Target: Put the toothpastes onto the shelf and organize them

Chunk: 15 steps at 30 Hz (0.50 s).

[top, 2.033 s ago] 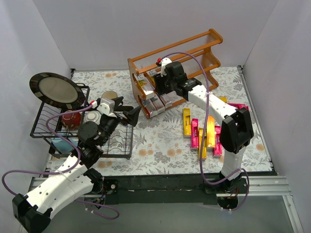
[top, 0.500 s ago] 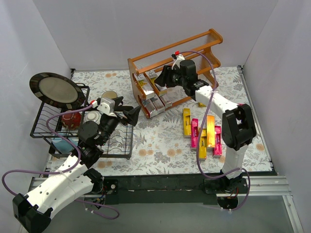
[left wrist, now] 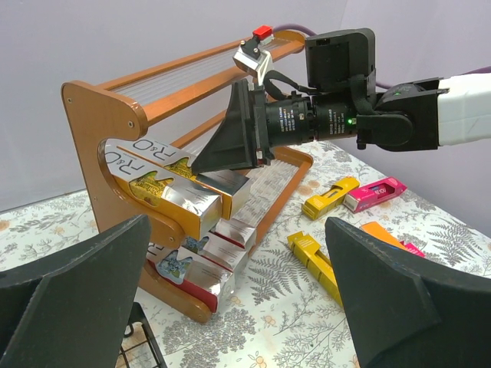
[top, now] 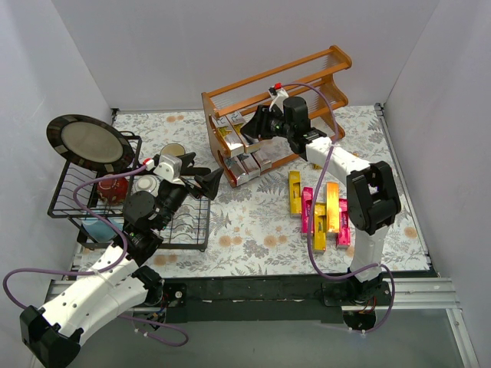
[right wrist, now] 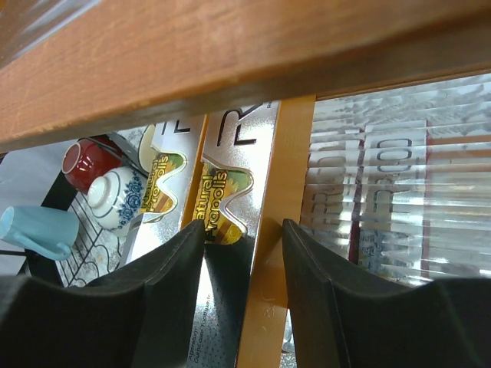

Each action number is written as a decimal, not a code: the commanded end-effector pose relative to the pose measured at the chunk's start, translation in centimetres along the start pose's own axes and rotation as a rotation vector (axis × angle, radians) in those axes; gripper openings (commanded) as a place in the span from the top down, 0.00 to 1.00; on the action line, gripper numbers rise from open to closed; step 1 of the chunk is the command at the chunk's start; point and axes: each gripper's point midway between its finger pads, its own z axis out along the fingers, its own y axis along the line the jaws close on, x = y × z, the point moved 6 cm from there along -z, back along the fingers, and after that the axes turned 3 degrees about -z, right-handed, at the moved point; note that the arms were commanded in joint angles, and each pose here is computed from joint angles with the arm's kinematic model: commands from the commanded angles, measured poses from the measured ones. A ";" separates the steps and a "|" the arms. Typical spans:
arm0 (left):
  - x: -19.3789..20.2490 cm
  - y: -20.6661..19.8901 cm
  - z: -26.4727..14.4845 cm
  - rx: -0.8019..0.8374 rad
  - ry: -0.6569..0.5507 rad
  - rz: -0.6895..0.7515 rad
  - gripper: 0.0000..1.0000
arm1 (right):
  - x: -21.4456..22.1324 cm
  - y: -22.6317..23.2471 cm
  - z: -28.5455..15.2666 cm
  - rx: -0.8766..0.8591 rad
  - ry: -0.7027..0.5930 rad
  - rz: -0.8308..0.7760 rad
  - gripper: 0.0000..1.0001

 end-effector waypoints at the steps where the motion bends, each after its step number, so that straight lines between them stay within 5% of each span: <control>1: -1.2 -0.1 0.0 0.007 -0.028 0.010 0.02 | -0.2 0.5 0.5 -0.038 -0.030 0.010 0.48; 15: -1.1 0.0 0.1 0.006 -0.027 0.009 0.02 | -0.4 -0.2 1.0 0.011 -0.057 0.008 0.48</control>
